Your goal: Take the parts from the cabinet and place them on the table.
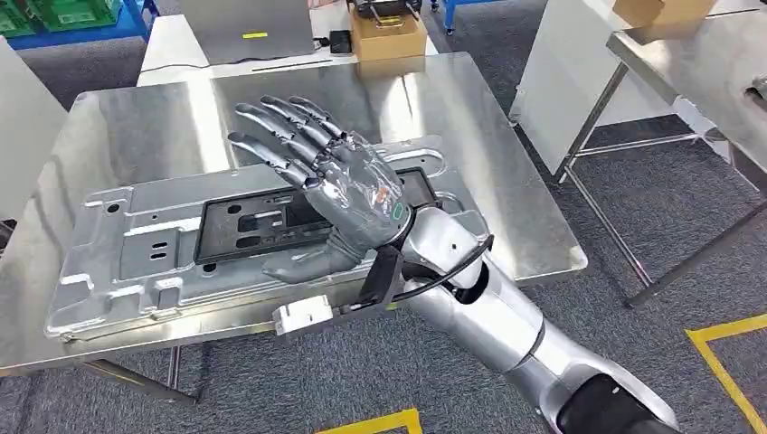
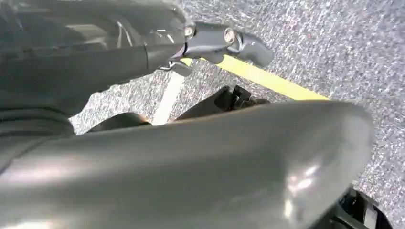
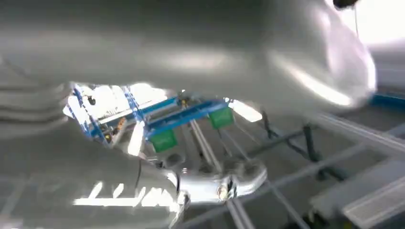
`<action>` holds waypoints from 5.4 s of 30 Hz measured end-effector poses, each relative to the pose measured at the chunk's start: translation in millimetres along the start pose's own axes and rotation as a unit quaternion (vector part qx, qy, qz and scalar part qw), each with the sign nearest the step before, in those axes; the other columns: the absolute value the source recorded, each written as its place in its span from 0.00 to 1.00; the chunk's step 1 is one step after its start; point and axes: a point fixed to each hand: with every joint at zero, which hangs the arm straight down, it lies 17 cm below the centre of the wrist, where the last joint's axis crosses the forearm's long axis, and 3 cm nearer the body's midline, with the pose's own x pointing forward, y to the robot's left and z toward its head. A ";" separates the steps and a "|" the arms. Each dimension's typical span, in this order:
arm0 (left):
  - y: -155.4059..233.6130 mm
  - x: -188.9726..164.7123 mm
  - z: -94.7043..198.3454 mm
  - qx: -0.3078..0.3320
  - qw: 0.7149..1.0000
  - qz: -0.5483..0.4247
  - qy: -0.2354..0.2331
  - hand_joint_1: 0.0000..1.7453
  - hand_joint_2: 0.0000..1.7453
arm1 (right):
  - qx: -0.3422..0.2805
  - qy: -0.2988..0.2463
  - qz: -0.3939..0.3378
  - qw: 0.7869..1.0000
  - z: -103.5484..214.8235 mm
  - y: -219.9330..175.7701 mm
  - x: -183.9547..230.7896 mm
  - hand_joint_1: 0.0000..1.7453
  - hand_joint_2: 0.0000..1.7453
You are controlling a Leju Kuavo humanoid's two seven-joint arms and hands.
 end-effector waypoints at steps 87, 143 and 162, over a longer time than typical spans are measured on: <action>45.5 -65.1 14.7 0.063 0.997 -0.010 0.049 0.00 0.00 | 0.392 0.767 -0.203 0.466 727.3 259.2 34.0 0.00 0.00; 40.0 -85.2 21.9 0.068 0.995 -0.011 0.076 0.00 1.00 | 0.413 0.758 -0.192 0.467 739.1 253.8 41.1 0.00 1.00; -19.2 -160.1 64.3 0.055 0.963 0.185 0.190 0.00 0.00 | 0.305 0.807 -0.295 0.411 726.0 264.0 46.4 0.00 1.00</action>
